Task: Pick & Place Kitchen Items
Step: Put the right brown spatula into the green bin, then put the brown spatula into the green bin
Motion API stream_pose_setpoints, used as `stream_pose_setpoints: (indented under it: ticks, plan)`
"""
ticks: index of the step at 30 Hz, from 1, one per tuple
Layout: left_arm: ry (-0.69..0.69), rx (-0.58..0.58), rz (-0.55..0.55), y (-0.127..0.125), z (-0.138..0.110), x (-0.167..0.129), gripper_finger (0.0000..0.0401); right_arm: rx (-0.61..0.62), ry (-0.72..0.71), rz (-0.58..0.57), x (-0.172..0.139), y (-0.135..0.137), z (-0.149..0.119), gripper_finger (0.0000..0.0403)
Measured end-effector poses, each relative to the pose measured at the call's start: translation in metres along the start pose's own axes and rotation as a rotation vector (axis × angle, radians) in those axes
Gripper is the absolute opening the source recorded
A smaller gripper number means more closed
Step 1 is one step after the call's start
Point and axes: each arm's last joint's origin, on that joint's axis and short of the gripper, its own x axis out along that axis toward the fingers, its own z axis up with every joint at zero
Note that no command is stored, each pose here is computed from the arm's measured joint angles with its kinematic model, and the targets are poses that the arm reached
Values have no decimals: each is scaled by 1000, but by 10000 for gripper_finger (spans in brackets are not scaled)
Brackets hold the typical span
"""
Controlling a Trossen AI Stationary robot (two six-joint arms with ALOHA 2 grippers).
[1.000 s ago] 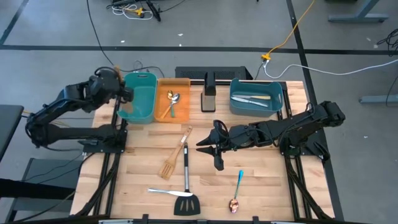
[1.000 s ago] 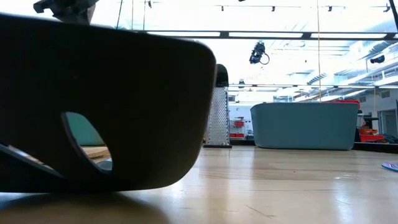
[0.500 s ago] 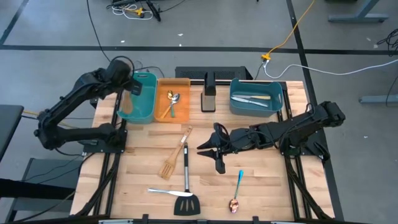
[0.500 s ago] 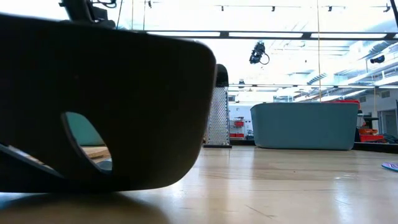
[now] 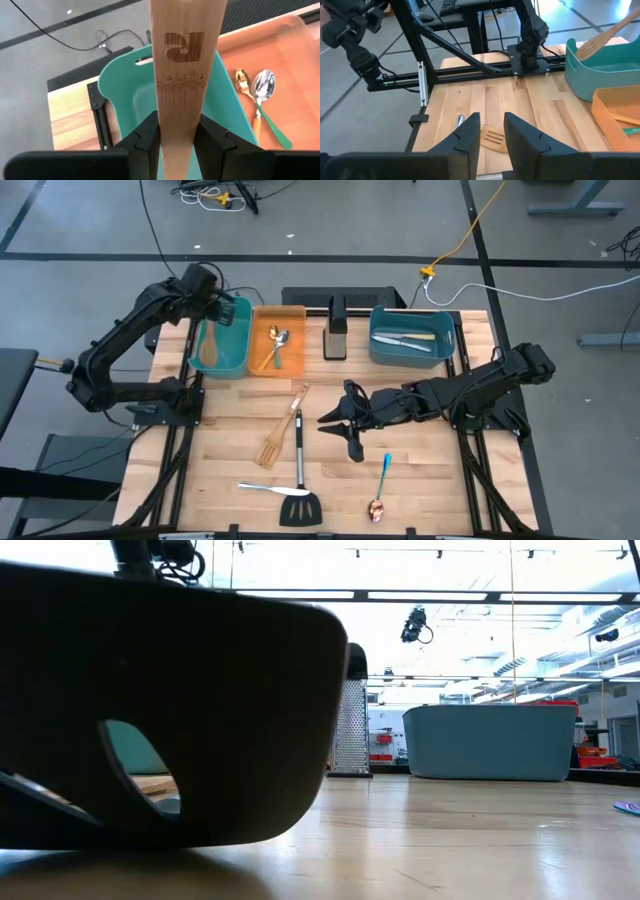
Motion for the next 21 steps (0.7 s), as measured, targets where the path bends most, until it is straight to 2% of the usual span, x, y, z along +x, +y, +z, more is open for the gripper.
stream_pose_setpoints:
  ticks: [7,14,21]
  plan:
    - [52,18,24,-6,4,16,98,-3,13,-3,0,0,-1,98]
    - [68,3,60,-9,7,25,159,-8,16,-4,0,0,-2,98]
    - [58,1,65,-9,8,25,163,-10,20,-5,0,0,-2,97]
